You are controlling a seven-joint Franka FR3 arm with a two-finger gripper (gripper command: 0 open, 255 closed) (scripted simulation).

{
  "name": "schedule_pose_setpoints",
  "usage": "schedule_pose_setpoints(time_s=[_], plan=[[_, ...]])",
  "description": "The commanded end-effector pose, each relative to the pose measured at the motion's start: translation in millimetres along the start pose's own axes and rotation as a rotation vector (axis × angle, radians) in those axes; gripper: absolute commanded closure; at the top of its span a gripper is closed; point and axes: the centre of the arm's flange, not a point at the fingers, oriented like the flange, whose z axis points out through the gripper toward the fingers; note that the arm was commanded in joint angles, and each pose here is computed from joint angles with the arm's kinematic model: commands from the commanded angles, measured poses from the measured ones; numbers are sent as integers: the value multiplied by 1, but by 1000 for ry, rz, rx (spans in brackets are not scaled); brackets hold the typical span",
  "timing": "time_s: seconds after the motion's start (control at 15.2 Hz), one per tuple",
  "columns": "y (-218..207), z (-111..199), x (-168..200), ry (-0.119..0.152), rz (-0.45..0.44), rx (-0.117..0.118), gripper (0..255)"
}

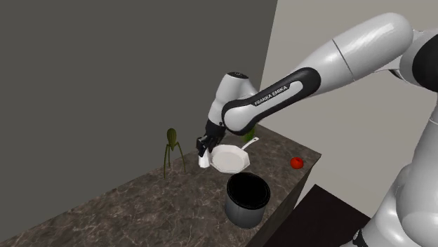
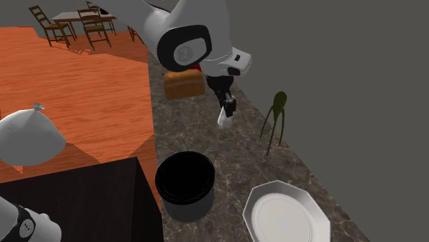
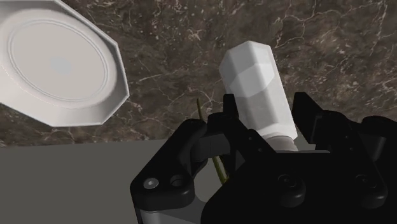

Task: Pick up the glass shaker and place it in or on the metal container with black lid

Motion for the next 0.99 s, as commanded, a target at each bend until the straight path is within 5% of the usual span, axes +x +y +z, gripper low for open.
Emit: schedule_pose_setpoints(time_s=[0.0, 0.92], plan=[[8, -8, -19, 0, 0, 0, 255], [94, -71, -177, 0, 0, 0, 255]])
